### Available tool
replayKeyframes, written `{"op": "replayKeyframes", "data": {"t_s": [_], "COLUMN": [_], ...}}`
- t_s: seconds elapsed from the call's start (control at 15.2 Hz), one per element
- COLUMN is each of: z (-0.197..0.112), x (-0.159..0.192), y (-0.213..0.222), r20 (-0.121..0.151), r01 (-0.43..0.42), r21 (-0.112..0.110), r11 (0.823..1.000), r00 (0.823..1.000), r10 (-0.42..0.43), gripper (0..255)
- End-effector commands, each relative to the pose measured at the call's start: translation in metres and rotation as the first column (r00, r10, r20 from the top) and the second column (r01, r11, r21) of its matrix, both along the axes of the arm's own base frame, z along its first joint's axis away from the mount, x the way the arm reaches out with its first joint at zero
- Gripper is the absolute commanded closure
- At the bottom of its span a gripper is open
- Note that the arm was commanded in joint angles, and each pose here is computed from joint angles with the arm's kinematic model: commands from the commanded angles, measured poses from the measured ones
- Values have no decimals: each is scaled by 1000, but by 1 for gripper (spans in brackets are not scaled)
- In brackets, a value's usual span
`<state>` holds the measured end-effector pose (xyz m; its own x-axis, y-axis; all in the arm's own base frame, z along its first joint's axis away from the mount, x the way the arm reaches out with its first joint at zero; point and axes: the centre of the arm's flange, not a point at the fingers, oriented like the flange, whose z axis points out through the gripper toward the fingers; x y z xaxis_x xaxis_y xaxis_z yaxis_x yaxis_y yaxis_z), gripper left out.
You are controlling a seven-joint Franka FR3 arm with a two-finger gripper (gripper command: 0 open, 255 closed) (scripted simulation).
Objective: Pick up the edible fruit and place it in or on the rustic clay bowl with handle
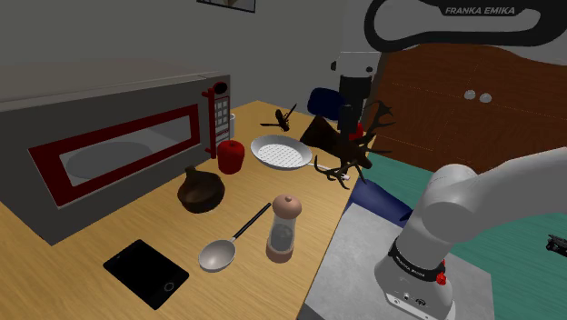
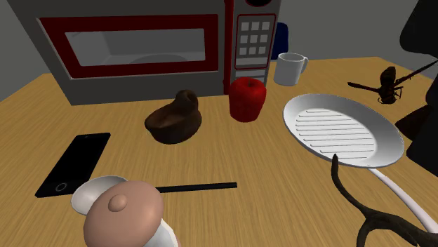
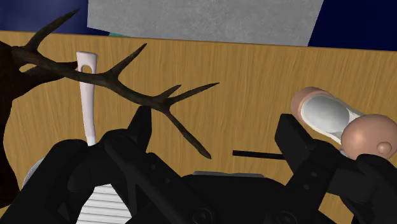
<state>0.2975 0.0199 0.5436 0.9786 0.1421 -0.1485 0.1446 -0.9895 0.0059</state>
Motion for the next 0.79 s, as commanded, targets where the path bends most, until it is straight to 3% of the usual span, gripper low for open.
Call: {"op": "replayKeyframes", "data": {"t_s": [0.0,0.33,0.73], "z": [0,-18,-39], "x": [0,50,116], "y": [0,31,58], "r20": [0,18,39], "r01": [0,151,327], "r21": [0,4,13], "r11": [1000,989,945], "r00": [1000,988,944], "r10": [0,-151,-327], "gripper": [0,0,0]}}
